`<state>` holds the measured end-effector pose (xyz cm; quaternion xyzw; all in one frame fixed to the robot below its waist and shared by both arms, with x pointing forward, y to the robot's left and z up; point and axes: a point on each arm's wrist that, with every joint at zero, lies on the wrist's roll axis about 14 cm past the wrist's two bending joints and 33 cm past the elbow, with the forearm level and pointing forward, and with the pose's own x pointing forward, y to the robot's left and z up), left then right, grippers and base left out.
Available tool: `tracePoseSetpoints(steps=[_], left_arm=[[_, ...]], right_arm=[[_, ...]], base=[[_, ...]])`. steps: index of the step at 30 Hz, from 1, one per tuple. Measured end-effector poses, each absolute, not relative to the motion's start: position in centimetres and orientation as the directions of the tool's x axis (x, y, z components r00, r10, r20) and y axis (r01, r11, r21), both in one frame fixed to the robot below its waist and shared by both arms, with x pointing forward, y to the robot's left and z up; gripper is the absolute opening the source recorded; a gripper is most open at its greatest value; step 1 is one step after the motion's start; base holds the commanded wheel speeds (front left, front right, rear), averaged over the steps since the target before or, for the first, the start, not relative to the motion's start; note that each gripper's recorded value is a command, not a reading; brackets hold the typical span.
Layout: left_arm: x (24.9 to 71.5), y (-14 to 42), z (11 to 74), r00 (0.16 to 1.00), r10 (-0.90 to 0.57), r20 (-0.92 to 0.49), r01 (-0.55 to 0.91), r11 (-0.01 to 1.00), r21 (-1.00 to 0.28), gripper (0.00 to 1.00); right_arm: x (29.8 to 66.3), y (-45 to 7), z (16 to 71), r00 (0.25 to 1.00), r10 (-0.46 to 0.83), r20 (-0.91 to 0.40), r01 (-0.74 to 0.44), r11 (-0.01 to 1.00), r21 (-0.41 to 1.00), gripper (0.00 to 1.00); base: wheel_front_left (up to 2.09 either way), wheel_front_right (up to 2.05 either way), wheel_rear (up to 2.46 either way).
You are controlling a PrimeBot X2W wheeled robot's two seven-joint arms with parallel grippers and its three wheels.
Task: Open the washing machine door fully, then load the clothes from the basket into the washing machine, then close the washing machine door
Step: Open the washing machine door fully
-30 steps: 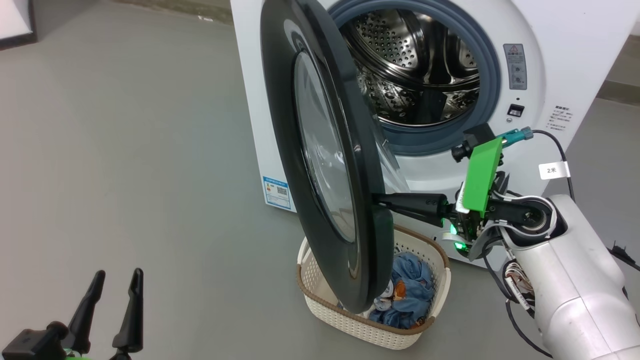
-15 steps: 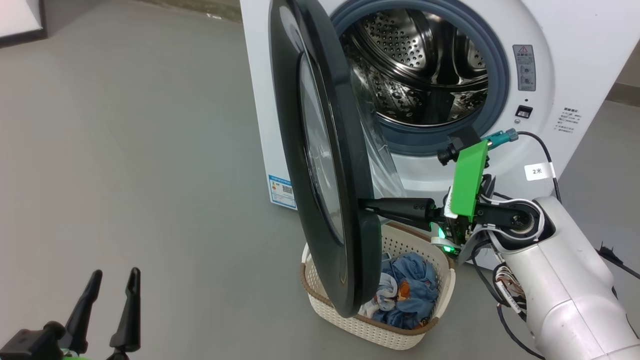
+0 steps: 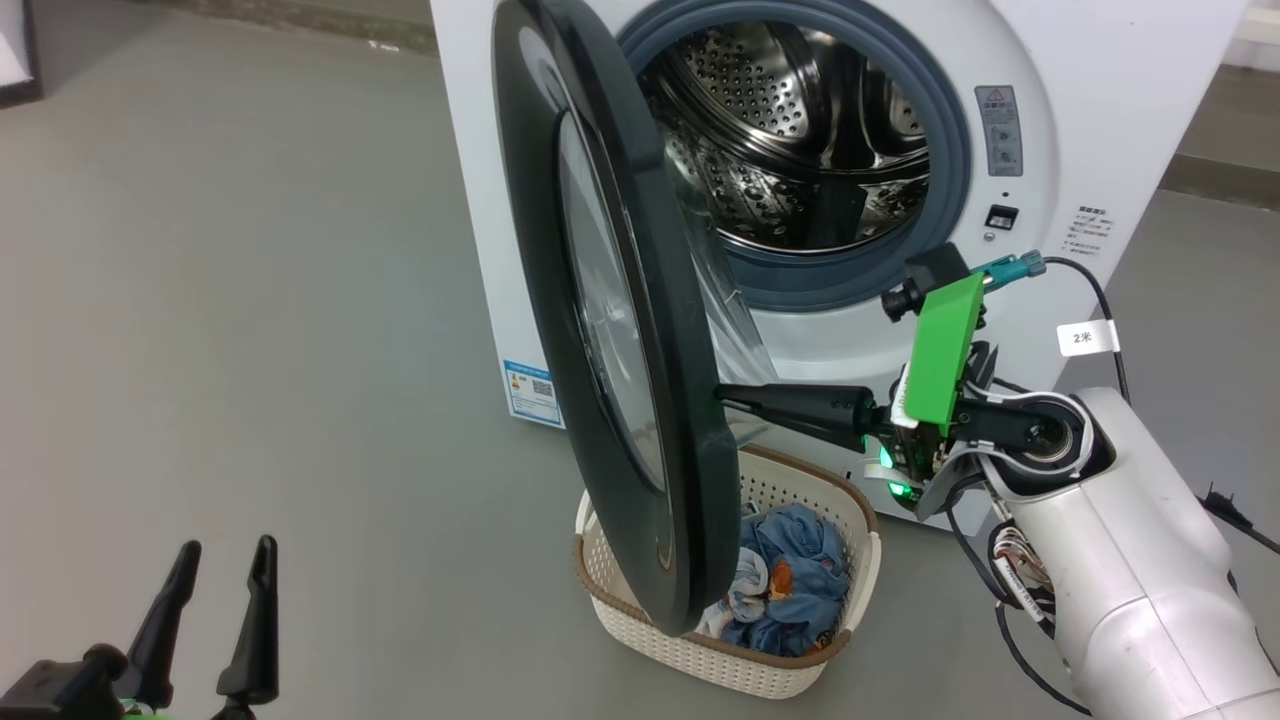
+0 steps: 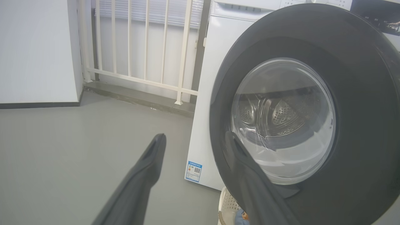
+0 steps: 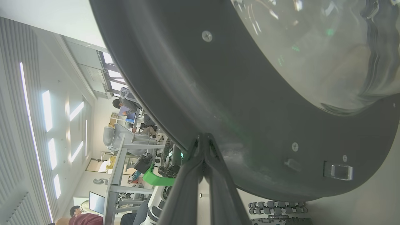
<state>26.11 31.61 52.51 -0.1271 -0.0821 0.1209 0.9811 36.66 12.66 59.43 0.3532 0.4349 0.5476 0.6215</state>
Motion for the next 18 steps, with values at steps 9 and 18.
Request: tracePoseSetpoints(steps=[9, 18], left_arm=[[27.3, 30.5, 52.3, 0.968, 0.219, 0.124, -0.179, 0.945, -0.272, 1.00], [29.4, 28.8, 52.4, 0.980, 0.158, 0.124, -0.119, 0.954, -0.275, 1.00]], right_arm=[[37.8, 10.6, 62.5, 0.104, 0.992, -0.070, -0.431, 0.108, 0.896, 1.00], [38.8, 7.1, 66.5, 0.293, 0.954, 0.063, -0.582, 0.126, 0.803, 1.00]], base=[[0.00, 0.00, 0.00], [0.00, 0.00, 0.00]])
